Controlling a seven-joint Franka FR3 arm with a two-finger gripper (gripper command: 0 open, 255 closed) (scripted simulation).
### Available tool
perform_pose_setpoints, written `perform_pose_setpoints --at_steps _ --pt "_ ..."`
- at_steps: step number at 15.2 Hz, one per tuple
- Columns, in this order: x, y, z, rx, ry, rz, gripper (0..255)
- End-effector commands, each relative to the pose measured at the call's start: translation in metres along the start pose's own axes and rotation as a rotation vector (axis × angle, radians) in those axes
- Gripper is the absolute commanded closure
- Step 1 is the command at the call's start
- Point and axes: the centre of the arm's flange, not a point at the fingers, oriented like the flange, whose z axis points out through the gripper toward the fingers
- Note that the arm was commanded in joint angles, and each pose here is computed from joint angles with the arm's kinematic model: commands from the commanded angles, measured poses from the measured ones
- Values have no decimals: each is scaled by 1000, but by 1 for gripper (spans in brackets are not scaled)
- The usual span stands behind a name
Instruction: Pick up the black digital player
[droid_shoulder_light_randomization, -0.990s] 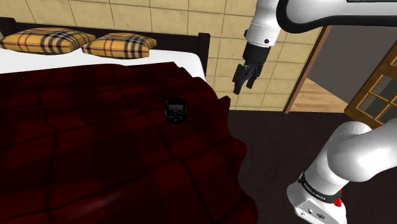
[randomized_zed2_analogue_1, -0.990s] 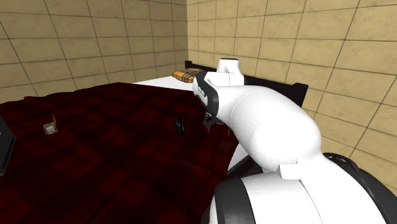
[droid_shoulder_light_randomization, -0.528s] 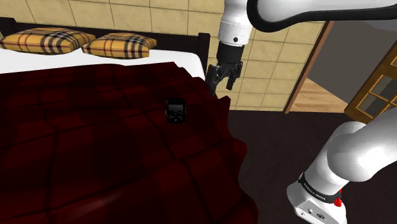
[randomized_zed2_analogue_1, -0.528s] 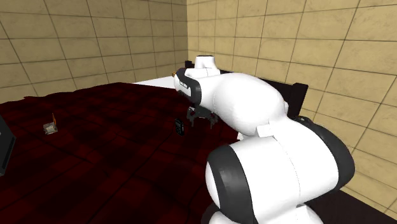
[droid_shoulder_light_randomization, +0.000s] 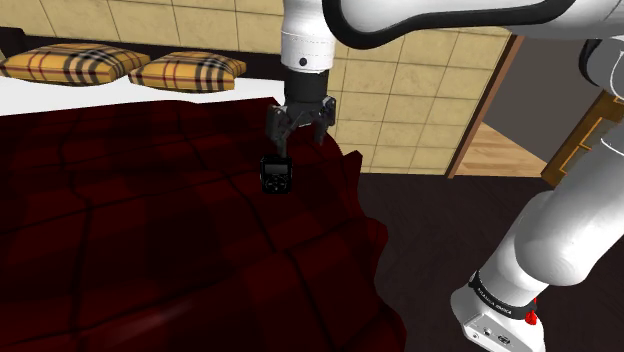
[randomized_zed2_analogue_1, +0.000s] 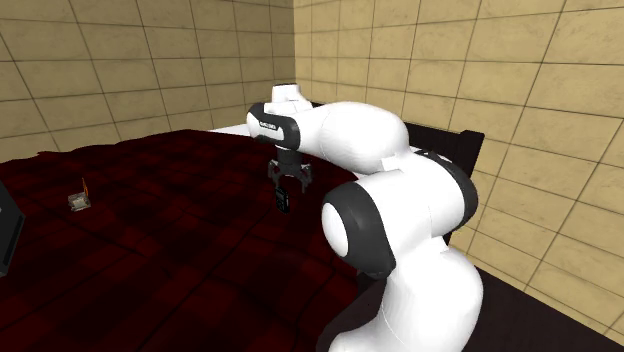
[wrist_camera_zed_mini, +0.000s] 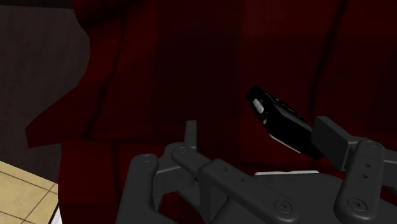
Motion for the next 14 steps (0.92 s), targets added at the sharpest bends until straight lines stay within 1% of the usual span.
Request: perform_pose_setpoints --at_steps 1,3,10,12,13,14 --pt "12 -24 3 -8 -4 25 0" --pt "22 -47 4 -16 -7 42 0" --pt "21 -47 41 -16 -7 42 0" --pt "21 -47 44 -16 -7 42 0" --pt "21 -47 44 -16 -7 42 255" --pt "21 -46 45 -16 -7 42 255"
